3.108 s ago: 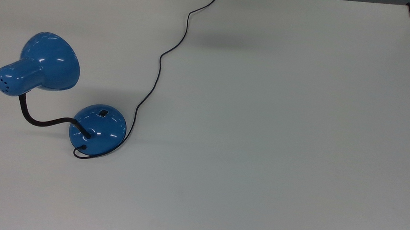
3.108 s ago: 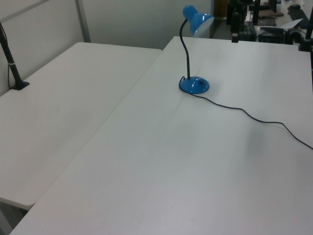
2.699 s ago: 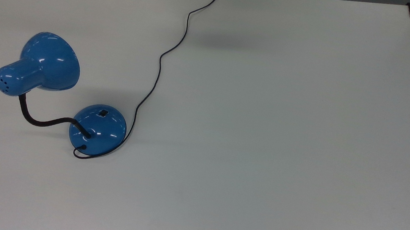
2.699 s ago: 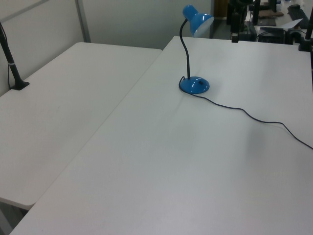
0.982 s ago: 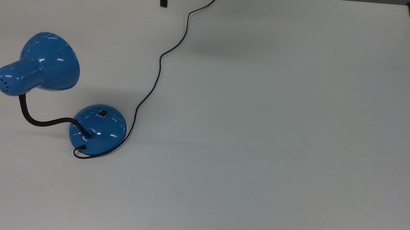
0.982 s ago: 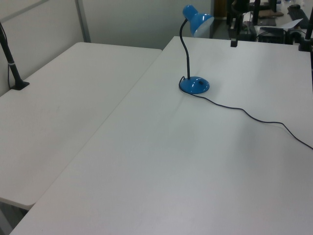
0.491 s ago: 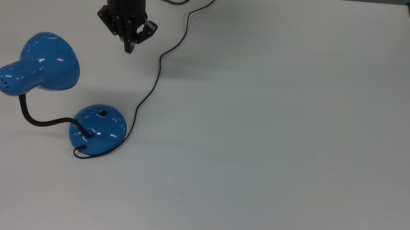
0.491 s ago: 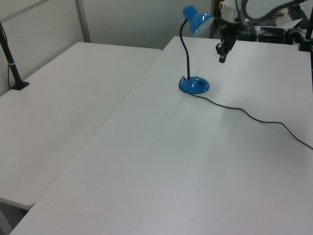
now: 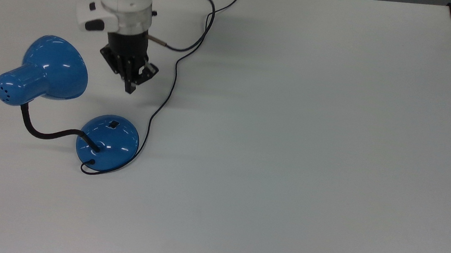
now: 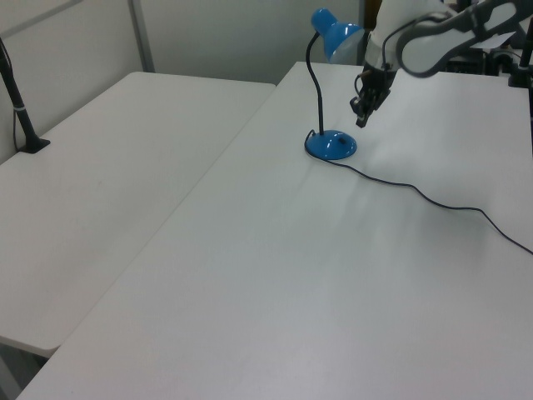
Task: Turn on the lamp
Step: 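Move the gripper down toward the switch on the blue lamp base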
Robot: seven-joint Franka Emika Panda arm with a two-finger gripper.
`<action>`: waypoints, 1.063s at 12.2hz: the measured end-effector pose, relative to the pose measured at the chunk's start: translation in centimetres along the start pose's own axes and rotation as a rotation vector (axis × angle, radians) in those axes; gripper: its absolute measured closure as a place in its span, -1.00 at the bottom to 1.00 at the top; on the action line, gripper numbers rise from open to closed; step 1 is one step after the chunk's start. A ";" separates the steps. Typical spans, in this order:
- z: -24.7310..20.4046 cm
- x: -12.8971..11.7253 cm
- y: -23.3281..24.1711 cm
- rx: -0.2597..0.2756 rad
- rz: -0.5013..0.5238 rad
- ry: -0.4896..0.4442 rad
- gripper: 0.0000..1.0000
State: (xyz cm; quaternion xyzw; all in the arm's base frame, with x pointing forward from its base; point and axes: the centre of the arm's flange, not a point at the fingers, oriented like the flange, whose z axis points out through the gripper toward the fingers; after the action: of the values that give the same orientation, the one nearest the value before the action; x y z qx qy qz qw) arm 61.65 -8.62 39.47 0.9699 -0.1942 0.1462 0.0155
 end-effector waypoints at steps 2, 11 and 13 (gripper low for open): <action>3.0 0.4 0.4 0.007 0.006 0.044 0.98; 6.8 1.4 1.6 0.004 -0.036 0.172 0.98; 7.3 1.5 1.5 0.001 -0.043 0.170 0.98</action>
State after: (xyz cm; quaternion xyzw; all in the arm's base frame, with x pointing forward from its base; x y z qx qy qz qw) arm 64.43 -11.20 32.84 0.9579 -0.1713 0.2280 0.0346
